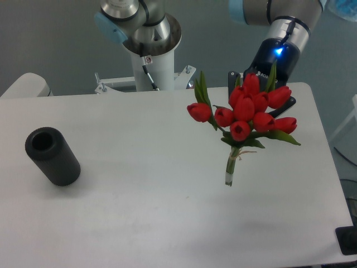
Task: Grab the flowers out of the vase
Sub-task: 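Carry the tulip bunch away from the vase over the table, then hold the tulip bunch raised above the table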
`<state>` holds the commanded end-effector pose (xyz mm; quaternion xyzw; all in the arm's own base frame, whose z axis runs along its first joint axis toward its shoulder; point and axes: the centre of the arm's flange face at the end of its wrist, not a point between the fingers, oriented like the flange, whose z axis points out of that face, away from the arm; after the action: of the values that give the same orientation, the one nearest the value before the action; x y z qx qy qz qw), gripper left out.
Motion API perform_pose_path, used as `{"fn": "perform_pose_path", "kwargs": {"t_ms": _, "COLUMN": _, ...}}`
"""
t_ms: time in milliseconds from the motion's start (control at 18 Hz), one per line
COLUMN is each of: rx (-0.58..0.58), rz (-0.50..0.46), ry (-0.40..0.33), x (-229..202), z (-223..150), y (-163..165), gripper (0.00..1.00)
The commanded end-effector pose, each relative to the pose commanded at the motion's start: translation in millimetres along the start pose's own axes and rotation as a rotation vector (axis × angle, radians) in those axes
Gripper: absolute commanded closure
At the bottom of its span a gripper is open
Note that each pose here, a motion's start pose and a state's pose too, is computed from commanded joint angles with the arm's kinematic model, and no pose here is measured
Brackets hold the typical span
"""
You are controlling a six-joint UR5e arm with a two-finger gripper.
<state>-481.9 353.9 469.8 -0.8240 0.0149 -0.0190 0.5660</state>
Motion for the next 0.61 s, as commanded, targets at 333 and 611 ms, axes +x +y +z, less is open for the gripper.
{"fn": "perform_pose_path", "kwargs": {"t_ms": 333, "rx": -0.01, "rz": -0.006, "ry": 0.001, "x": 3.3, "z": 2.1, "y": 3.7, "gripper": 0.64}}
{"fn": "perform_pose_path", "kwargs": {"t_ms": 611, "rx": -0.015, "rz": -0.004, "ry": -0.006, "x": 3.2, "z": 0.4, "y": 2.4, "gripper": 0.64}}
